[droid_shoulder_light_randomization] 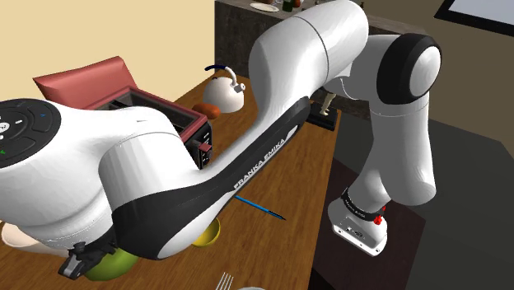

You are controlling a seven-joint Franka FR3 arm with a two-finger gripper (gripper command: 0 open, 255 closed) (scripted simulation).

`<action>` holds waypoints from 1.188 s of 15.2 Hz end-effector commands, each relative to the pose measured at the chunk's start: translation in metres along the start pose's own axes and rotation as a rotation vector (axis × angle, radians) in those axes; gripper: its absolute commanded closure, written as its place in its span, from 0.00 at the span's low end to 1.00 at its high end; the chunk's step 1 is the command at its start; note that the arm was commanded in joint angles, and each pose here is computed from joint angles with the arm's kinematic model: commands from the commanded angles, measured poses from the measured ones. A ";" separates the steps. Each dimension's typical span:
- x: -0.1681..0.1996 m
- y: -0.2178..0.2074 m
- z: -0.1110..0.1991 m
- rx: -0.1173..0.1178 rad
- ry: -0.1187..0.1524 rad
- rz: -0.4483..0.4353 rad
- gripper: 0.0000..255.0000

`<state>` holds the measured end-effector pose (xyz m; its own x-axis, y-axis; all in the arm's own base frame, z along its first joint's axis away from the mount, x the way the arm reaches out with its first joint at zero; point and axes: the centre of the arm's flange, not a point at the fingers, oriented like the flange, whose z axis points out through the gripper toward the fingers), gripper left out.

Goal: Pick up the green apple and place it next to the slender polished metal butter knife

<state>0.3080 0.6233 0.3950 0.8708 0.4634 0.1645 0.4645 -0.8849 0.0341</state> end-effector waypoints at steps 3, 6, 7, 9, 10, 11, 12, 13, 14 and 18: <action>0.000 0.000 0.000 0.000 0.000 0.000 0.00; 0.000 0.000 0.000 0.000 0.000 0.000 0.00; 0.000 0.000 -0.013 0.000 0.000 0.000 0.00; 0.000 0.000 -0.040 0.000 0.000 0.000 0.00; 0.000 0.000 -0.050 0.000 0.000 0.000 0.00; 0.000 0.000 -0.050 0.000 0.000 0.000 0.00; 0.000 0.000 -0.050 0.000 0.000 0.000 0.00; 0.000 0.000 -0.050 0.000 0.000 0.000 0.00; 0.000 0.000 -0.050 0.000 0.000 0.000 0.00; 0.000 0.000 -0.050 0.000 0.000 0.000 0.00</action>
<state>0.2999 0.6210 0.4444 0.8707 0.4633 0.1648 0.4645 -0.8849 0.0339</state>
